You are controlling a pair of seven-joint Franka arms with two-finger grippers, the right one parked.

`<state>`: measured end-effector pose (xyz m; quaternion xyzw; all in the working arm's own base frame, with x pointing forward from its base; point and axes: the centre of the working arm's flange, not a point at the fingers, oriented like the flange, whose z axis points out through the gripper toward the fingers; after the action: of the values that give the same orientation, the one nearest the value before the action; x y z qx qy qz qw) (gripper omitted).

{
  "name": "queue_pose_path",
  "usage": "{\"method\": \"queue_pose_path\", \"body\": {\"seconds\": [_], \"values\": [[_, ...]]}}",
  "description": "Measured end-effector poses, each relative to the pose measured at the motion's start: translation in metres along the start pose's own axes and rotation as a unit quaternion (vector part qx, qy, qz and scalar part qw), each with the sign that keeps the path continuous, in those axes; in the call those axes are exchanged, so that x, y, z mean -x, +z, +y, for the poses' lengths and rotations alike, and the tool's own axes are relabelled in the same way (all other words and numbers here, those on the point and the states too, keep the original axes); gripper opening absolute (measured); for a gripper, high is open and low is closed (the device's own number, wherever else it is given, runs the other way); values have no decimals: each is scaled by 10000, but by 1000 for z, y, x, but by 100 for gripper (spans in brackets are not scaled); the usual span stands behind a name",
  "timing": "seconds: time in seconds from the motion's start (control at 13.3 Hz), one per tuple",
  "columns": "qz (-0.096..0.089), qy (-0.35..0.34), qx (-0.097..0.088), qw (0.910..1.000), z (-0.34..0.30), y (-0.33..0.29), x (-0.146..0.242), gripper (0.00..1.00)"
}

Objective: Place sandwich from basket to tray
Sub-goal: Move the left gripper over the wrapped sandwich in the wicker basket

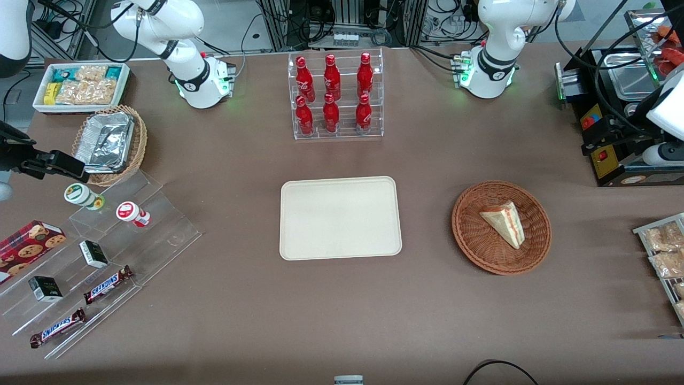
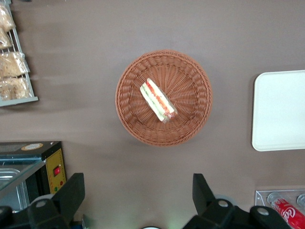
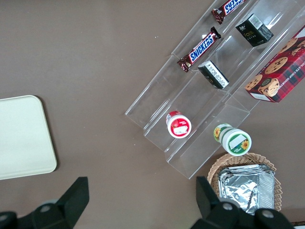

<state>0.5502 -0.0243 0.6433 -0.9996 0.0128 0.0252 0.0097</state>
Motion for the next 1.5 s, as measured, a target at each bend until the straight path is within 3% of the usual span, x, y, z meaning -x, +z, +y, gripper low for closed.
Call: {"method": "queue_pose_path", "body": {"seconds": [0.45, 0.75, 1.13, 1.5], "values": [[-86, 10, -12, 10000, 1, 9, -2, 100], [-97, -267, -26, 9996, 5, 58, -18, 100], [83, -1055, -6, 9944, 18, 129, -28, 100], [464, -2120, 124, 9761, 26, 213, -26, 100]]}}
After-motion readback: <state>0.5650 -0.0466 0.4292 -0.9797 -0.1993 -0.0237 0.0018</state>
